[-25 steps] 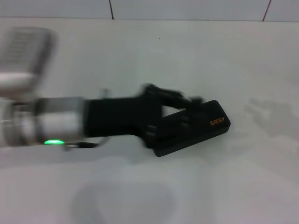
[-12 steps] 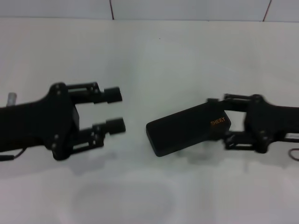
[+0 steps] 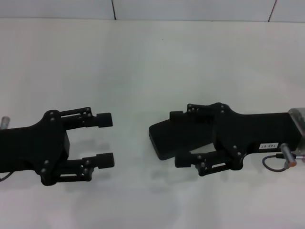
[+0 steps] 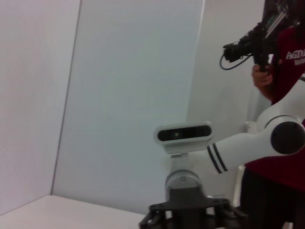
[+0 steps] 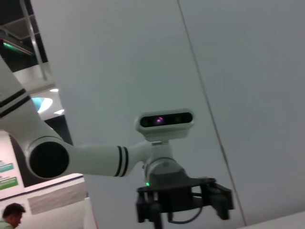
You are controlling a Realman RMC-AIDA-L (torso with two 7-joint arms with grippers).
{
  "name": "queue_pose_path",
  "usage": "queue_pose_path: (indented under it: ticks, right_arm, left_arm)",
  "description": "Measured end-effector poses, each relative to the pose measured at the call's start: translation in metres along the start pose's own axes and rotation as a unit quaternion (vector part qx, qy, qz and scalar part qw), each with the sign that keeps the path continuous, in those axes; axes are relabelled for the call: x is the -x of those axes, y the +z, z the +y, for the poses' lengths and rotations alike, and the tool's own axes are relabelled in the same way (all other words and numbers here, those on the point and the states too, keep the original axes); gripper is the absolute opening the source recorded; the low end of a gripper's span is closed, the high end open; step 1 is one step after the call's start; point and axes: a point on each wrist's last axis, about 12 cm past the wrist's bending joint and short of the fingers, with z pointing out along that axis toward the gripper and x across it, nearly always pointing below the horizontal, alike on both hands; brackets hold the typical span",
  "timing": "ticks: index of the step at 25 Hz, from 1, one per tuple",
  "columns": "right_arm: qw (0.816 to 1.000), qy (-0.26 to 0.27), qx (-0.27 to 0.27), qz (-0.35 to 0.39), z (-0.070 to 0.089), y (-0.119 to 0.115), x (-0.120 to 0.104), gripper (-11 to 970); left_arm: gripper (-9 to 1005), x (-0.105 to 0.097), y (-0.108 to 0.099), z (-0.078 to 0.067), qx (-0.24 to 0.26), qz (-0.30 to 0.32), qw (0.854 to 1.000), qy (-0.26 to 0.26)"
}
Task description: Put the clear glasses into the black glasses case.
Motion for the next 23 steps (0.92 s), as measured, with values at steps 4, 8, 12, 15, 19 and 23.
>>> queue_pose_path:
  ticks: [4, 8, 12, 15, 19, 23]
  right_arm:
    - [1.0, 0.003, 0.005, -0.001, 0.0006, 0.0025, 0.0003, 865]
    - [1.0, 0.005, 0.006, -0.005, 0.0018, 0.0018, 0.0001, 865]
    - [1.0, 0.007, 0.005, -0.005, 0.0025, 0.0011, -0.0008, 865]
    - [1.0, 0.009, 0.003, -0.006, 0.0038, -0.0001, -0.0025, 865]
    - [1.0, 0.011, 0.001, -0.007, 0.0049, -0.0018, -0.0038, 865]
    - [1.0, 0.012, 0.0, -0.007, 0.0052, -0.0024, -0.0041, 865]
  left_arm:
    - [743, -0.0033, -0.0054, -0.0004, 0.011, 0.009, 1.0, -0.006]
    - [743, -0.0061, -0.0069, -0.0018, 0.013, 0.009, 1.0, -0.004]
    - [744, -0.0085, -0.0071, -0.0039, 0.015, 0.007, 1.0, -0.001]
    - [744, -0.0087, -0.0072, -0.0042, 0.015, 0.006, 1.0, -0.002]
    - [744, -0.0083, -0.0064, -0.0038, 0.014, 0.005, 1.0, -0.003]
    - [744, -0.0082, -0.0054, -0.0036, 0.013, 0.004, 1.0, -0.003]
